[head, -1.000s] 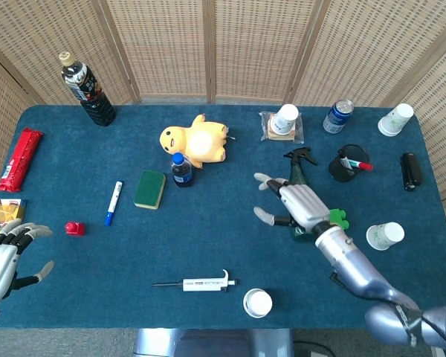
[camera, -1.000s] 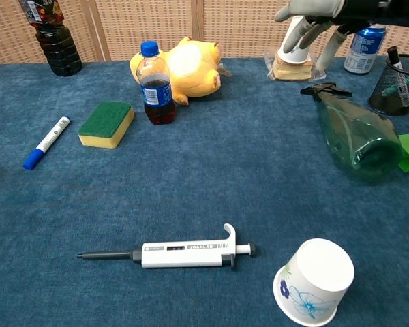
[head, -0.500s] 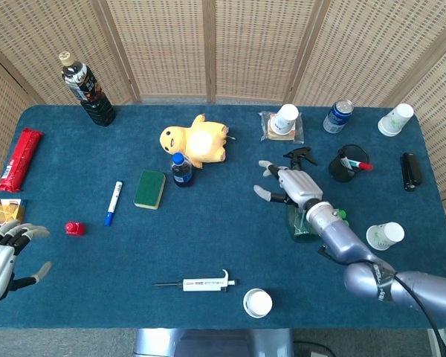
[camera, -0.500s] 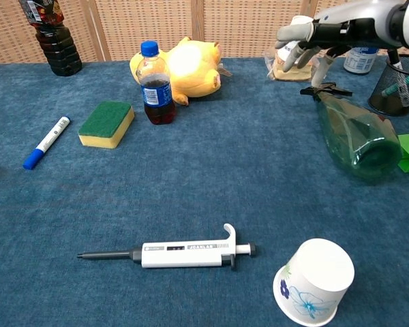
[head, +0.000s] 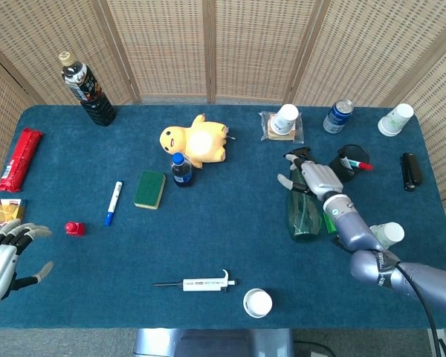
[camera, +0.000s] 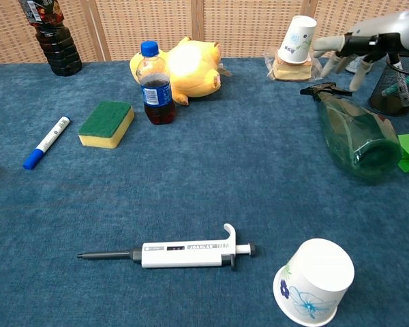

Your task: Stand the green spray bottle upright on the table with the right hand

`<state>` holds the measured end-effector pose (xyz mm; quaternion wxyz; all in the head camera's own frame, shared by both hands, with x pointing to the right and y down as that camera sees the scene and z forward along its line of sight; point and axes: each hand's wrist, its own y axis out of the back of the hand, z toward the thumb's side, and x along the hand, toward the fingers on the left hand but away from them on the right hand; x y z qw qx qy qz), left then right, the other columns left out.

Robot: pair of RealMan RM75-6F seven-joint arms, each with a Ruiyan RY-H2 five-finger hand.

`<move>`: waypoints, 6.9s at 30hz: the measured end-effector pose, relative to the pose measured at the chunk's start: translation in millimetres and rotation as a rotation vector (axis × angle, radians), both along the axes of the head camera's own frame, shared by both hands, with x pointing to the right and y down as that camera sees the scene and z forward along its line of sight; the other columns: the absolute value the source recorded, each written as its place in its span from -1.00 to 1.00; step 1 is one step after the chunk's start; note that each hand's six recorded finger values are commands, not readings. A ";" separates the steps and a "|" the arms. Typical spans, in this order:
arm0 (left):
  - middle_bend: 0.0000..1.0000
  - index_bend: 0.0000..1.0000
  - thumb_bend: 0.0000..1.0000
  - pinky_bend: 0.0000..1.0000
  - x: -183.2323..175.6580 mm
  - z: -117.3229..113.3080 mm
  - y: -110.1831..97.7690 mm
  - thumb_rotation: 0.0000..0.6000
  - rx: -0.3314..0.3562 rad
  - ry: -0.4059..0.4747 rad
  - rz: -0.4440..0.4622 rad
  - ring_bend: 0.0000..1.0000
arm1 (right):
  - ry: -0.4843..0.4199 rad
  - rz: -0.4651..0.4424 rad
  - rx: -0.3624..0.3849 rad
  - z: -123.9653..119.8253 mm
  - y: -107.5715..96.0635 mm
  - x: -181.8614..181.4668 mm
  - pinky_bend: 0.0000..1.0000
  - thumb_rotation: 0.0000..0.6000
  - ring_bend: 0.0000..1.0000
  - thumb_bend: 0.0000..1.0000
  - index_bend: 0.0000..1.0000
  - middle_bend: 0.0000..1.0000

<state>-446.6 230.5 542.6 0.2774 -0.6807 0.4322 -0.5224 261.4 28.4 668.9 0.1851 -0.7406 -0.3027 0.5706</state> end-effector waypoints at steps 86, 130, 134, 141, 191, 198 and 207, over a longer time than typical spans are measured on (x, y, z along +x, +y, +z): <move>-0.39 -0.38 -0.35 -0.83 -9.8 5.6 7.7 1.00 -0.021 0.006 -0.004 -0.58 | 0.186 -0.531 0.151 -26.7 80.0 -116.2 -0.51 -0.18 -0.79 -0.31 -0.98 -0.63; -0.39 -0.38 -0.34 -0.85 -22.2 19.0 4.4 1.00 -0.029 0.026 0.000 -0.58 | 0.497 -0.499 0.046 22.2 102.8 -145.0 -0.48 0.17 -0.74 -0.31 -0.62 -0.56; -0.39 -0.38 -0.34 -0.85 -24.8 18.3 5.0 1.00 -0.029 0.021 -0.006 -0.58 | 0.498 -0.492 0.036 27.3 104.2 -145.0 -0.41 0.77 -0.67 -0.31 -0.47 -0.44; -0.39 -0.38 -0.35 -0.85 -25.7 17.4 6.3 1.00 -0.029 0.021 -0.009 -0.58 | 0.474 -0.472 0.054 32.0 105.3 -147.9 -0.18 1.00 -0.30 -0.30 -0.11 -0.12; -0.39 -0.41 -0.34 -0.85 -14.6 -12.7 2.6 1.00 0.009 -0.059 0.022 -0.59 | -0.803 0.397 0.390 -53.8 13.2 -101.9 0.12 1.00 0.01 -0.44 0.22 0.15; -0.39 -0.41 -0.34 -0.85 -6.9 -16.3 -1.8 1.00 0.014 -0.065 0.046 -0.60 | -0.783 0.412 0.492 -37.4 17.8 -87.0 0.12 1.00 0.01 -0.45 0.22 0.14; -0.39 -0.41 -0.35 -0.86 -0.8 -21.7 -4.6 1.00 0.021 -0.074 0.064 -0.61 | -0.719 0.364 0.595 -19.8 26.8 -76.5 0.09 1.00 0.00 -0.47 0.21 0.14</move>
